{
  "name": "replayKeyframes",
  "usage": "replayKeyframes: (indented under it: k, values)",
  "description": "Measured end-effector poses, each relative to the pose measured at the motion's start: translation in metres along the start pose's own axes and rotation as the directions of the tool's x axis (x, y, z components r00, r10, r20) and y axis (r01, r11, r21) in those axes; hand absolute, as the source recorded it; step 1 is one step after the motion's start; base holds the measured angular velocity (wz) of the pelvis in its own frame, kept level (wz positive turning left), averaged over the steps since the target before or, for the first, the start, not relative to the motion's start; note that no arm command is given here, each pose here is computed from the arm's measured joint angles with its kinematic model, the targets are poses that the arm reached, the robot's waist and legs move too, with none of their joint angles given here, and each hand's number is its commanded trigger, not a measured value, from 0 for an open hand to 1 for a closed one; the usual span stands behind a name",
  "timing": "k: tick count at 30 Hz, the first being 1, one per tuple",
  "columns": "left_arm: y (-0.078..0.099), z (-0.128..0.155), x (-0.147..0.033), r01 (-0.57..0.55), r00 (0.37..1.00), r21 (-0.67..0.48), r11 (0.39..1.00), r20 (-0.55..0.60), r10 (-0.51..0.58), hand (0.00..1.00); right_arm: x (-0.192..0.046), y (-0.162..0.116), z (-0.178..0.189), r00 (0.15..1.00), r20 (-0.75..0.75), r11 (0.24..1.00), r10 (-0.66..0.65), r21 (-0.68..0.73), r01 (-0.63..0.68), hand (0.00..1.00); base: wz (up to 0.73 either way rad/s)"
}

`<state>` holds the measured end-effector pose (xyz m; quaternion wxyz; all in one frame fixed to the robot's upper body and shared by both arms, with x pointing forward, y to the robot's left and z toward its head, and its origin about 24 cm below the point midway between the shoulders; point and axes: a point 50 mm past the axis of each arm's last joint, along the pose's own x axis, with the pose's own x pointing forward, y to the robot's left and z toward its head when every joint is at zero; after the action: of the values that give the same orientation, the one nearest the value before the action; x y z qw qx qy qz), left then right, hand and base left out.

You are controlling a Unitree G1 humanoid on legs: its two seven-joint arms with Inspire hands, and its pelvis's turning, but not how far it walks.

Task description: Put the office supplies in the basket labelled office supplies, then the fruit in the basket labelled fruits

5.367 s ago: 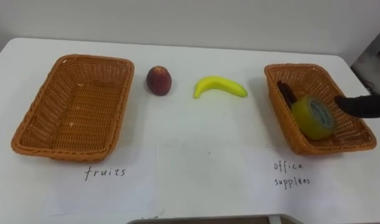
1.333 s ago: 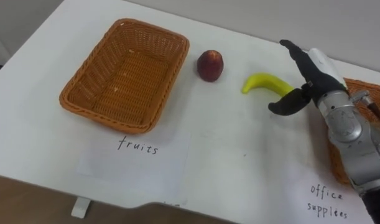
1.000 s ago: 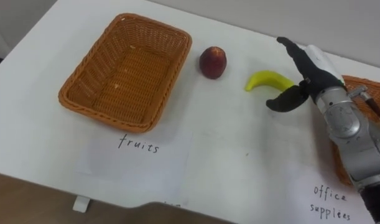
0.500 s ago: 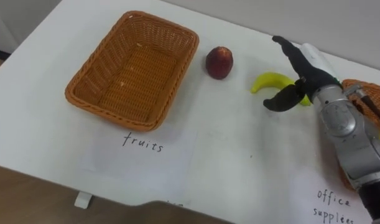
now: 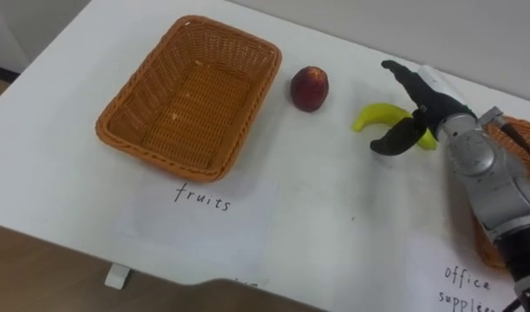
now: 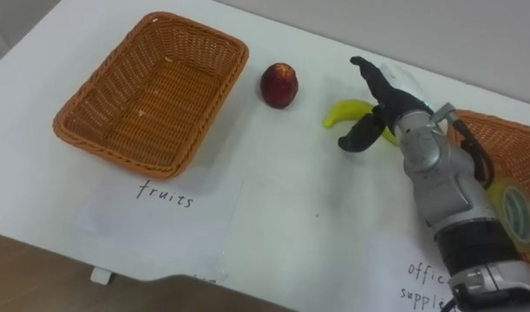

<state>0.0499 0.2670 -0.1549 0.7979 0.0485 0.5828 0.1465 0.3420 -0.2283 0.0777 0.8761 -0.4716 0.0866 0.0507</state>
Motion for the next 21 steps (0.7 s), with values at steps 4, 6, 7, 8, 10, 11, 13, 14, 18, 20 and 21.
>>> replayKeyframes:
  k: [4,6,7,8,10,11,13,14,18,20,21]
  values:
    - [-0.001,0.004,0.001,0.001,1.0,0.0,1.0,0.005,-0.001,0.0,0.0,0.0,0.0,1.0,-0.001,1.0,0.005,-0.001,-0.005,0.0,0.0]
    - [-0.001,0.005,0.001,0.002,1.0,0.001,1.0,0.001,-0.002,0.0,0.0,0.001,-0.001,1.0,-0.004,1.0,0.006,-0.012,-0.006,0.0,0.0]
    - [-0.001,0.005,0.001,0.002,1.0,0.001,1.0,0.0,-0.002,0.0,0.0,0.001,-0.002,1.0,-0.011,1.0,0.008,-0.015,-0.008,0.0,0.0]
    - [-0.001,0.004,0.001,0.002,1.0,0.0,1.0,-0.002,-0.002,0.0,0.0,0.002,-0.003,1.0,-0.016,1.0,0.01,-0.018,-0.01,0.0,0.0]
    - [-0.001,0.004,0.001,0.002,1.0,0.001,1.0,-0.004,-0.002,0.0,0.001,0.004,-0.01,0.999,-0.051,0.999,0.018,-0.046,-0.021,0.0,0.0]
    - [-0.001,0.004,0.001,0.002,1.0,0.001,1.0,-0.005,-0.002,0.0,0.001,0.004,-0.011,0.998,-0.059,0.999,0.02,-0.049,-0.023,0.0,0.0]
    - [-0.001,0.005,0.001,0.003,1.0,0.002,1.0,-0.004,-0.003,0.0,0.002,0.004,-0.015,0.996,-0.084,0.996,0.026,-0.079,-0.033,0.0,0.0]
    - [-0.001,0.005,0.001,0.003,1.0,0.002,1.0,-0.004,-0.003,0.0,0.002,0.004,-0.015,0.996,-0.086,0.996,0.027,-0.08,-0.034,0.0,0.0]
    - [-0.001,0.003,0.001,0.007,1.0,0.005,1.0,-0.009,-0.007,0.0,0.007,-0.003,-0.017,0.994,-0.111,0.997,0.019,-0.077,-0.027,0.0,0.0]
    - [-0.001,0.001,0.001,0.01,1.0,0.006,1.0,-0.019,-0.01,0.0,0.008,-0.004,-0.018,0.992,-0.124,0.997,0.019,-0.076,-0.028,0.0,0.0]
    - [0.0,0.0,0.0,0.014,1.0,0.007,1.0,-0.026,-0.014,0.0,0.008,-0.005,-0.018,0.992,-0.122,0.997,0.018,-0.076,-0.027,0.0,0.0]
